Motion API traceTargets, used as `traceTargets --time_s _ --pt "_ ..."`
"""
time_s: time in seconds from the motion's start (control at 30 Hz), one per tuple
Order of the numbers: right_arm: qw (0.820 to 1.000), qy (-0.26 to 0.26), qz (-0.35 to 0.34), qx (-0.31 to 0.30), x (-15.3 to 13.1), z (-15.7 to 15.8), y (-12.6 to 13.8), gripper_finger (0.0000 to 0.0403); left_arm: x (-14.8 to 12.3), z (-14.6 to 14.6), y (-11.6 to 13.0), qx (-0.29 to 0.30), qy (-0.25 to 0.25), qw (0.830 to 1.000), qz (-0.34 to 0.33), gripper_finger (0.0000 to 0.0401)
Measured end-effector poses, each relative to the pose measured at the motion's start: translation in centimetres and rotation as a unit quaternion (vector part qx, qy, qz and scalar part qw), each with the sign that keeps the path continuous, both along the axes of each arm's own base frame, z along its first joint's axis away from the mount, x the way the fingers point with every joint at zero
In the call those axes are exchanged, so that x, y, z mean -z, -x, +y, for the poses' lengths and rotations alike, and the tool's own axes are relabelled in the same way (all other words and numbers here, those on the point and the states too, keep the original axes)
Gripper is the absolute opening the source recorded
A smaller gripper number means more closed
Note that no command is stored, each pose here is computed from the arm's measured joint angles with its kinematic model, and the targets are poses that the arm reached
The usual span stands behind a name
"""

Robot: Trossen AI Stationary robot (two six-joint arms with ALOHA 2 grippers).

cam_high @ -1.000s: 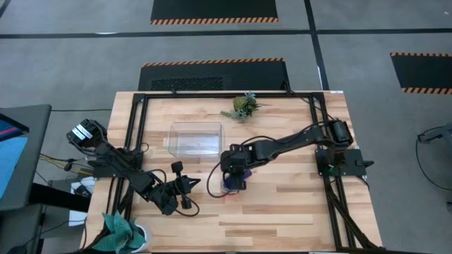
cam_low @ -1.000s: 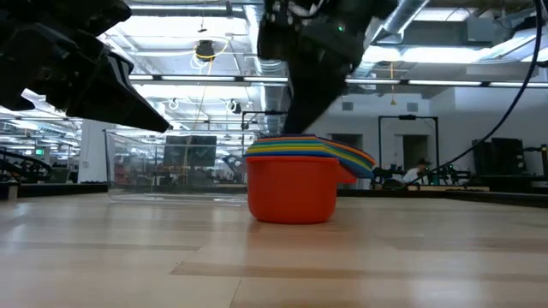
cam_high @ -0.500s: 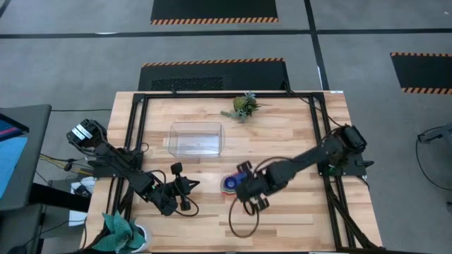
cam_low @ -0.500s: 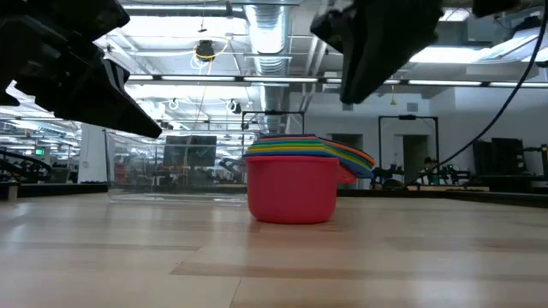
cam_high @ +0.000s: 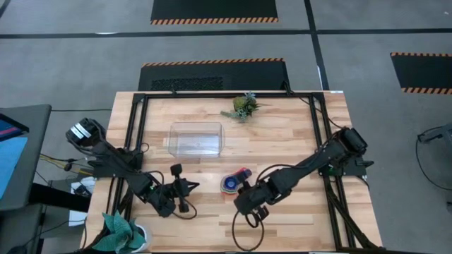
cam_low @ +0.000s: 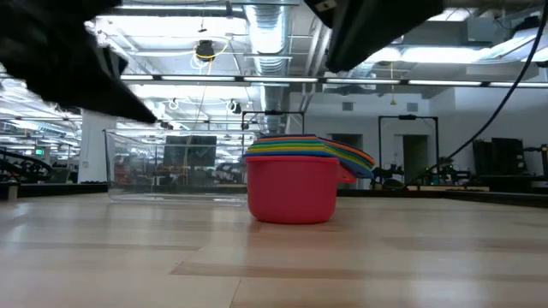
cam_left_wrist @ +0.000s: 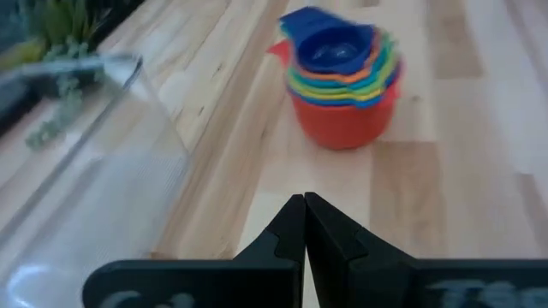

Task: Nest measuring cups in basket
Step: Put the stacked measuring cups into the transparent bin

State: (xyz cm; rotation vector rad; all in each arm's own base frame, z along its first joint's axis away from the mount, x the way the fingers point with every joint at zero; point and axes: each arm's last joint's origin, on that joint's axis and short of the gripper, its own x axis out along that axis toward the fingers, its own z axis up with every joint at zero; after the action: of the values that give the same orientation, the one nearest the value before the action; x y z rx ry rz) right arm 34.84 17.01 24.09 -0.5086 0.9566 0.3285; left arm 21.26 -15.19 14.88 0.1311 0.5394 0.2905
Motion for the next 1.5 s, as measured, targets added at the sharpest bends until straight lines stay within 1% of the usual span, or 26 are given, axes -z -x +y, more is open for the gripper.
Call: traceTargets --time_s 0.07,0.13,0.27,0.33,0.4,0.5,0.6,0.67,0.73,0.77,0.83,0.93,1.0,1.07,1.13,1.27,1.5 --pt "1.0 0.005 -0.005 -0.011 0.0 -0.3 -0.3 0.007 -1.1 -0.6 0.2 0.016 -0.015 1.0 0.003 0.0" --pt "1.0 0.008 -0.01 -0.027 -0.1 -0.7 -0.6 0.0073 -2.6 -1.1 0.6 0.018 -0.033 0.999 -0.002 0.0" --pt "0.998 0.011 -0.023 -0.052 -0.3 -1.3 -1.1 0.0095 -4.2 -1.9 1.8 0.014 -0.055 0.998 -0.021 0.0" --pt "0.998 0.011 -0.026 -0.052 -0.3 -1.5 -1.3 0.0115 -4.5 -2.2 2.1 0.014 -0.058 0.998 -0.033 0.0" --pt "0.998 0.013 -0.023 -0.049 0.0 -1.7 -1.6 0.014 -4.4 -2.4 2.4 0.02 -0.062 0.997 -0.031 0.0" --pt "0.999 0.016 -0.009 -0.043 0.7 -1.9 -1.7 0.0185 -4.3 -2.6 2.6 0.024 -0.06 0.997 -0.029 0.0" --pt "0.999 0.013 -0.016 -0.039 0.6 -1.9 -1.9 0.0228 -4.1 -2.5 2.7 0.019 -0.056 0.998 -0.025 0.0" --pt "0.999 0.026 -0.01 -0.043 1.1 -1.7 -1.9 0.025 -4.1 -2.4 2.8 0.016 -0.056 0.998 -0.021 0.0" --pt "0.998 0.044 -0.006 -0.04 1.4 -1.4 -1.6 0.0262 -4.0 -2.3 2.8 0.014 -0.056 0.998 -0.018 0.0" --pt "0.998 0.047 -0.013 -0.041 1.3 -1.2 -1.6 0.0265 -4.0 -2.3 2.9 0.014 -0.055 0.998 -0.018 0.0" --pt "0.997 0.064 -0.012 -0.05 2.1 -0.8 -2.1 0.0268 -4.0 -2.3 2.9 0.013 -0.055 0.998 -0.017 0.0" --pt "0.992 0.118 0.017 -0.051 3.7 -0.6 -1.7 0.0269 -4.0 -2.3 2.9 0.011 -0.051 0.998 -0.019 0.0" --pt "0.993 0.113 0.001 -0.047 3.7 -0.5 -2.2 0.0269 -3.9 -2.3 2.9 0.009 -0.049 0.999 -0.019 0.0" --pt "0.992 0.118 0.015 -0.048 4.3 -0.5 -2.2 0.0269 -3.9 -2.3 2.9 0.009 -0.048 0.999 -0.019 0.0" --pt "0.989 0.134 0.032 -0.047 5.1 -0.6 -2.2 0.0269 -3.9 -2.3 2.9 0.007 -0.046 0.999 -0.02 0.0" --pt "0.99 0.134 0.004 -0.036 4.1 -0.5 -2.5 0.0269 -3.9 -2.3 2.9 0.007 -0.046 0.999 -0.019 0.0" --pt "0.992 0.125 0.014 -0.015 4.1 -0.7 -2.2 0.0269 -3.9 -2.3 2.9 0.007 -0.046 0.999 -0.019 0.0"
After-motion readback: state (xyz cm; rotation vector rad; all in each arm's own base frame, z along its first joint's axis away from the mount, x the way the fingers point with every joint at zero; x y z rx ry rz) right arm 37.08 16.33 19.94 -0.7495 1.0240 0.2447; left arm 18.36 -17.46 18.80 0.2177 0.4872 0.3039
